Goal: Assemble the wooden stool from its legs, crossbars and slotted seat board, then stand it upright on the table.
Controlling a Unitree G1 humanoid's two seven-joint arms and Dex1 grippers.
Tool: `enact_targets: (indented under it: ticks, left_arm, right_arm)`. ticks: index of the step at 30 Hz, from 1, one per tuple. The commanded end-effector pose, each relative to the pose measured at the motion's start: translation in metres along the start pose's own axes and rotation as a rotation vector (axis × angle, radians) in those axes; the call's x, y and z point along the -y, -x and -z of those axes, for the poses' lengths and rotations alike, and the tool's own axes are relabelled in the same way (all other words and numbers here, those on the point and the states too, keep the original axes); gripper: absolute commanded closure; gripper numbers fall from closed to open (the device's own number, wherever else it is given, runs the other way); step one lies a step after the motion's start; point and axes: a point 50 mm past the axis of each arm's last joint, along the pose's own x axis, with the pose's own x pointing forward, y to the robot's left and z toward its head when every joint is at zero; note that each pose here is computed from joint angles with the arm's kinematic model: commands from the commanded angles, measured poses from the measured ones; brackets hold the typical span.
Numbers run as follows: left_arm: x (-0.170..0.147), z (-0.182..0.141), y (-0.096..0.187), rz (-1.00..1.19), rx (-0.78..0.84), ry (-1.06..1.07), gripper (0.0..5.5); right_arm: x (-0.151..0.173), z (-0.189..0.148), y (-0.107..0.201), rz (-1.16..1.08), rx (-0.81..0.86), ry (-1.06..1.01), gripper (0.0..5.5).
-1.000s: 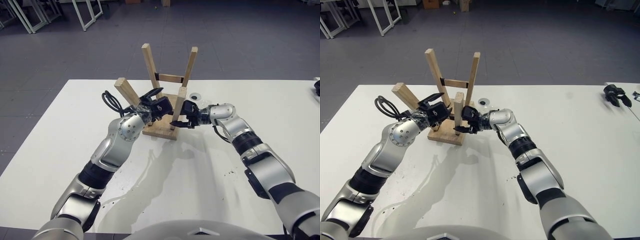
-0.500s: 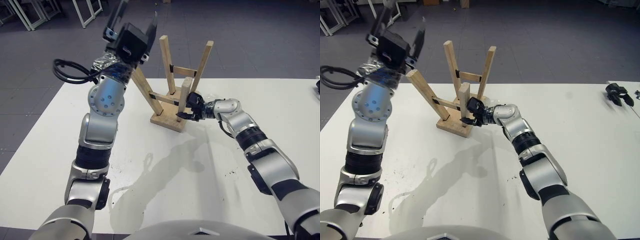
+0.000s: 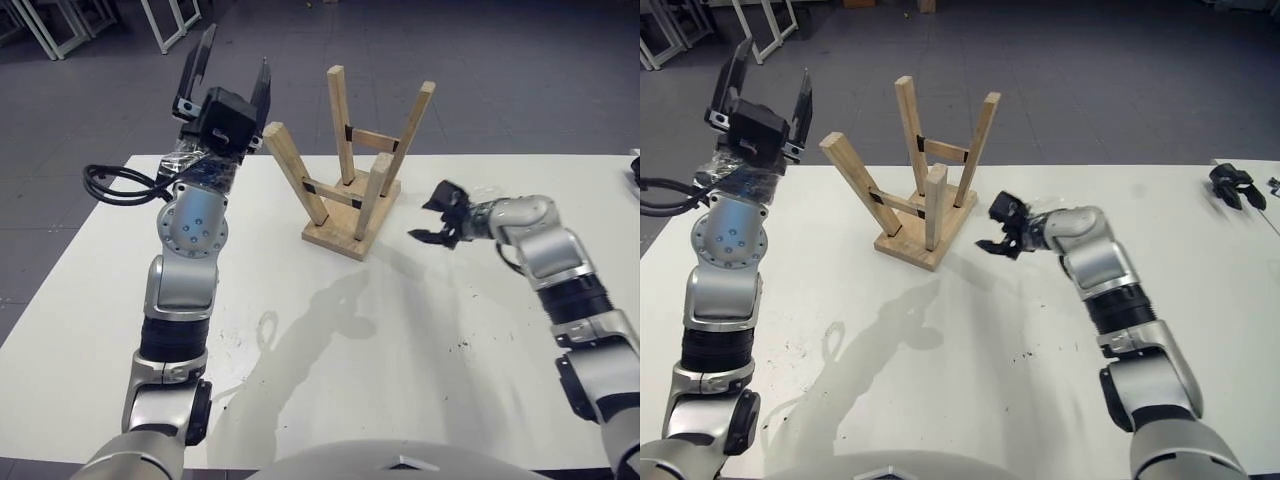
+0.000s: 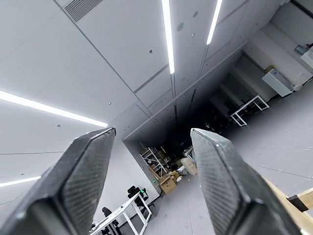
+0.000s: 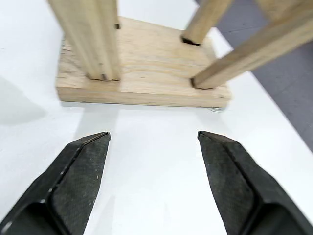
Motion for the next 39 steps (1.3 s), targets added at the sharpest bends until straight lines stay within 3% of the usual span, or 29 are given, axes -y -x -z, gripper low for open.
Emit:
enact_targets:
  ticks: [1,4,6,8,12,15,18,21,23,25,28,31,39]
  left_arm:
    - [-0.022,-0.002,0.007,-0.112,0.022,-0.064,2.64]
    - [-0.031,0.001,0.011,-0.175,0.004,-0.061,2.64]
    - [-0.034,0.006,0.014,-0.187,-0.024,-0.057,2.64]
    - [-0.036,0.012,0.017,-0.195,-0.055,-0.051,2.64]
    - [-0.041,0.02,0.023,-0.219,-0.102,-0.054,2.64]
    - [-0.04,0.026,0.029,-0.233,-0.152,-0.031,2.64]
    - [-0.033,0.027,0.026,-0.213,-0.163,0.0,2.64]
    - [-0.027,0.027,0.024,-0.186,-0.159,0.034,2.64]
    - [-0.018,0.028,0.026,-0.121,-0.157,0.127,2.64]
    - [0.0,0.028,0.03,0.014,-0.174,0.357,2.64]
    - [0.017,0.025,0.041,0.214,-0.207,0.634,2.64]
    - [0.02,0.022,0.048,0.34,-0.24,0.762,2.64]
    - [0.036,0.013,0.06,0.599,-0.312,0.821,2.64]
  right_arm:
    - [0.028,-0.111,0.042,0.121,0.566,-0.06,2.2]
    - [0.021,-0.173,0.063,0.032,0.907,-0.145,2.2]
    - [0.012,-0.188,0.058,-0.038,0.954,-0.156,2.2]
    - [0.002,-0.178,0.032,-0.095,0.861,-0.168,2.2]
    - [-0.032,-0.117,-0.044,-0.196,0.475,-0.185,2.2]
    - [-0.053,-0.09,-0.074,-0.239,0.246,-0.071,2.2]
    - [-0.034,-0.126,-0.061,-0.18,0.391,-0.151,2.2]
    - [-0.01,-0.17,-0.011,-0.124,0.652,-0.25,2.2]
    - [0.006,-0.178,0.014,-0.043,0.729,-0.263,2.2]
    - [0.021,-0.165,0.022,0.043,0.708,-0.26,2.2]
    - [0.028,-0.128,0.006,0.118,0.551,-0.187,2.2]
    - [0.025,-0.098,-0.01,0.14,0.413,-0.132,2.2]
    - [-0.024,-0.079,-0.048,-0.116,0.355,-0.052,2.2]
